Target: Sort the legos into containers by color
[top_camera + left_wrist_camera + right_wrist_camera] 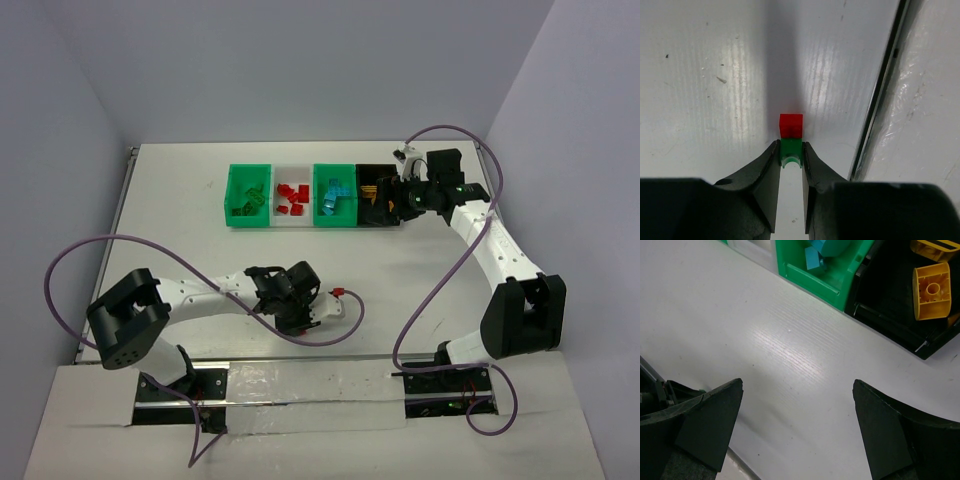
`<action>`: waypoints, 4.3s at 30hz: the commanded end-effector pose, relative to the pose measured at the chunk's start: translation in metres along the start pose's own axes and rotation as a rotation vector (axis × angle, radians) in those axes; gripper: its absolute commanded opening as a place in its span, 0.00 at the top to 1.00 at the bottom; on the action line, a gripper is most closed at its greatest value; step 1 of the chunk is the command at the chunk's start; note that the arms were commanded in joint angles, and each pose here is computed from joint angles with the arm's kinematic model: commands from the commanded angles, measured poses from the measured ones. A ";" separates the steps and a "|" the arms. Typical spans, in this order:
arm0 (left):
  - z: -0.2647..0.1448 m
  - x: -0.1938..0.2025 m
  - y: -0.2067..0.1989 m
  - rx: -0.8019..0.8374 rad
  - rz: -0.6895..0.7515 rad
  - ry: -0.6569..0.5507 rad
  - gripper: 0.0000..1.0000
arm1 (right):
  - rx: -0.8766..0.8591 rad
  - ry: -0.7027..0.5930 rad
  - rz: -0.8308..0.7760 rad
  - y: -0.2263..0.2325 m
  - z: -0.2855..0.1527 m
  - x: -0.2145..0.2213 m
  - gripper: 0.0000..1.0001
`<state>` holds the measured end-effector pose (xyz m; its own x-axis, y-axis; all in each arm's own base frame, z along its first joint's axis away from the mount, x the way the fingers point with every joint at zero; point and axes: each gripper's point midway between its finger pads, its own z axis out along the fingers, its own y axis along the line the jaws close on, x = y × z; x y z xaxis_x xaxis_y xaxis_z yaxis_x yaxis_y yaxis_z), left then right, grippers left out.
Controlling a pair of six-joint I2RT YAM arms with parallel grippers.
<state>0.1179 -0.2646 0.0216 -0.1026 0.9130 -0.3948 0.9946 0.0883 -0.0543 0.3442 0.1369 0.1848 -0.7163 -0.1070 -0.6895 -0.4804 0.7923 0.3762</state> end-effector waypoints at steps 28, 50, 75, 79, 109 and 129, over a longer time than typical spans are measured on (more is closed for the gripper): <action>-0.149 -0.097 0.111 -0.376 -0.189 -0.444 1.00 | -0.429 0.054 0.144 0.130 0.032 0.010 0.37; -0.148 -0.109 0.118 -0.325 -0.224 -0.459 1.00 | -0.598 0.122 0.099 0.178 0.047 0.019 0.40; -0.148 -0.114 0.120 -0.318 -0.223 -0.466 1.00 | -0.577 0.184 0.099 0.181 0.065 0.030 0.60; -0.147 -0.113 0.121 -0.323 -0.223 -0.462 1.00 | -0.596 0.188 0.088 0.185 0.064 0.031 0.73; -0.186 -0.035 0.207 -0.512 -0.535 -0.491 1.00 | -0.170 0.003 0.098 0.094 0.063 -0.013 1.00; -0.185 0.018 0.398 -0.713 -0.814 -0.524 0.44 | -0.120 -0.137 -0.029 0.092 0.050 -0.069 1.00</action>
<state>0.4858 -0.1389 0.1360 -0.5989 0.2793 -0.7505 0.4372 0.8992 -0.0143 0.3562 0.2465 0.2047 -0.7161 -0.0464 -0.6964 -0.5174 0.7049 0.4851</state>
